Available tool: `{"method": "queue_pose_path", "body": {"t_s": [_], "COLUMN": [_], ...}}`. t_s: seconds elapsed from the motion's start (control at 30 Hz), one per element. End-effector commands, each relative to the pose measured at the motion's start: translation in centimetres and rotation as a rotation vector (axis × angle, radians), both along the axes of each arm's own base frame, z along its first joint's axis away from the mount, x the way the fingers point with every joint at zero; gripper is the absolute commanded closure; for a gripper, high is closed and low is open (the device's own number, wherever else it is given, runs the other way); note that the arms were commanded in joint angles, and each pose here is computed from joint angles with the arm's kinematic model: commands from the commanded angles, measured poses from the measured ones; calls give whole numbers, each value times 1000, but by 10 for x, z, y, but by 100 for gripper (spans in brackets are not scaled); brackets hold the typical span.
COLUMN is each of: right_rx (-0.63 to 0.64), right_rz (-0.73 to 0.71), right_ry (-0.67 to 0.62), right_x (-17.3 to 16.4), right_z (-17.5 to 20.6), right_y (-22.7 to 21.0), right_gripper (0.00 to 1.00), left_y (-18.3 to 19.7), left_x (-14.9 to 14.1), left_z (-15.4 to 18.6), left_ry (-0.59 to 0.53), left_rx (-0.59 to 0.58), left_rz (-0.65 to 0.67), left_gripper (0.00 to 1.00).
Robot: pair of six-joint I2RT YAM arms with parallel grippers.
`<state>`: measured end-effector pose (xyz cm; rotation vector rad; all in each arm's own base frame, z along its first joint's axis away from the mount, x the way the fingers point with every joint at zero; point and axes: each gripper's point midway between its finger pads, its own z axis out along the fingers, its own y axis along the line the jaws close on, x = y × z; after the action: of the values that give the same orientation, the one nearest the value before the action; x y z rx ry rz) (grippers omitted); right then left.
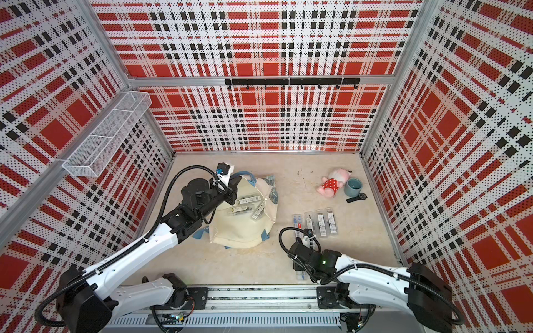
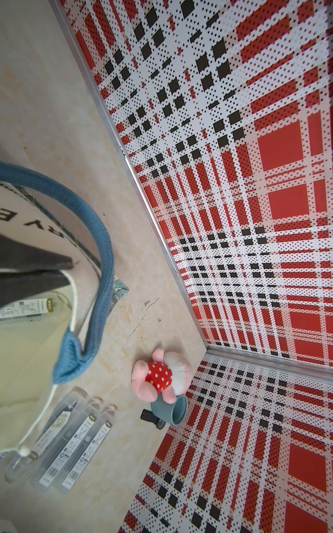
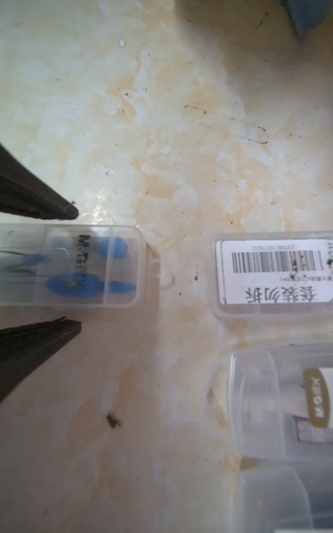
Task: Take out the compass set from the canvas bag
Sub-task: Place the compass set at the center of the board, then pick up the compass set from the canvas bag.
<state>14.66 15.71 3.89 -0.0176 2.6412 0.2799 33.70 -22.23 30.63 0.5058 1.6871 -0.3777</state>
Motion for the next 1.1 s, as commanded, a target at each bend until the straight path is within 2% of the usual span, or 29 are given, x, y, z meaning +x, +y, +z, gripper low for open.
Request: {"method": "queue_pose_path", "body": {"t_s": [0.0, 0.07, 0.17, 0.23, 0.33, 0.43, 0.6, 0.83, 1.07], "right_rx": [-8, 15, -40, -69, -18, -13, -76, -109, -140], "right_rz": [141, 295, 502, 545, 602, 631, 573, 435, 289], "right_ry": [-116, -219, -372, -429, -465, -488, -516, -504, -498], "right_x": [15, 21, 28, 39, 47, 55, 89, 134, 159], "right_z": [56, 95, 139, 162, 178, 166, 128, 73, 51], "right_y": [19, 46, 79, 98, 151, 202, 231, 203, 172], "right_gripper": [46, 50, 53, 51, 50, 50, 53, 54, 49], "left_y": [1, -1, -2, -3, -4, -3, -3, -7, -9], "left_x": [1, 0, -1, -2, -3, -4, -7, -15, -20], "left_z": [27, 30, 32, 31, 31, 31, 32, 34, 33], "left_ry": [-73, -76, -77, -76, -76, -77, -79, -84, -84], "left_rx": [-60, -64, -66, -67, -68, -67, -71, -79, -78], "left_rz": [-2, -9, -10, -9, -6, -1, -6, -25, -34], "left_gripper": [100, 100, 100, 100, 100, 100, 100, 100, 100]}}
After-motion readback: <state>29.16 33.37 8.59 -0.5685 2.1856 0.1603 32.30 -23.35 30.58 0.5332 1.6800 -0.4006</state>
